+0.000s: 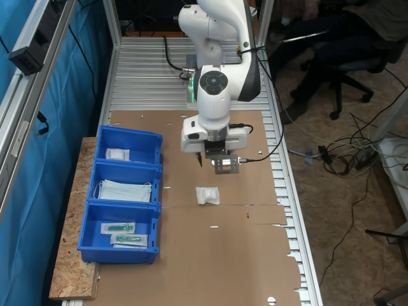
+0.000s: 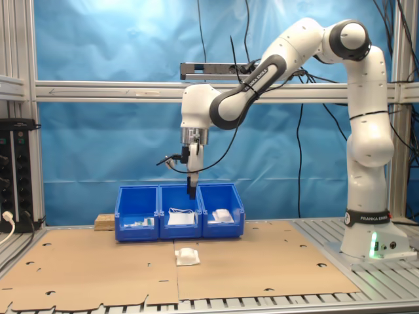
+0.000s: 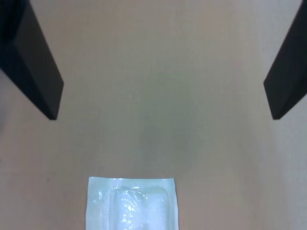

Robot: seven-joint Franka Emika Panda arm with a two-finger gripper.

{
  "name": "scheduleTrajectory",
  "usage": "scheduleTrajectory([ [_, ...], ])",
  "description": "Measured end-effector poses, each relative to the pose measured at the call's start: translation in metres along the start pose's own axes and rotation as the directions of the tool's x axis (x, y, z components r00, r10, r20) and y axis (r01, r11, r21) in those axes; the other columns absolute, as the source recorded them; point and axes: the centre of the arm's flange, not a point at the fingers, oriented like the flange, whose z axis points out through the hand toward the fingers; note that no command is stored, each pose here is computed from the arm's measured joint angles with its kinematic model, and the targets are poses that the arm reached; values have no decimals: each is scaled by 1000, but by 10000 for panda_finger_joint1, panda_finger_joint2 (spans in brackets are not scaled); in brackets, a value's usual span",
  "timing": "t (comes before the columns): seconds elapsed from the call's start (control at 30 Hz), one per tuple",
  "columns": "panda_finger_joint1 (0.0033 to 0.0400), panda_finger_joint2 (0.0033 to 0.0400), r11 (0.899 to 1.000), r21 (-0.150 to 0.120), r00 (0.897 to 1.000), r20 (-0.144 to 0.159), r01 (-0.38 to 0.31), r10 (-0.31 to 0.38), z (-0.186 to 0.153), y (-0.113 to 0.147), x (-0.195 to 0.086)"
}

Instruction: Pick and place sorting task of medical equipment.

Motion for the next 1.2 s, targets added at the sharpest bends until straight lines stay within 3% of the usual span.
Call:
scheduleTrajectory([
  [0.5,400,400,1000,-15,998,58,-24,24,50,9,7],
  [0.8,400,400,999,-11,997,69,-31,32,69,11,9],
  [1.2,400,400,999,14,997,69,-37,36,102,9,9],
])
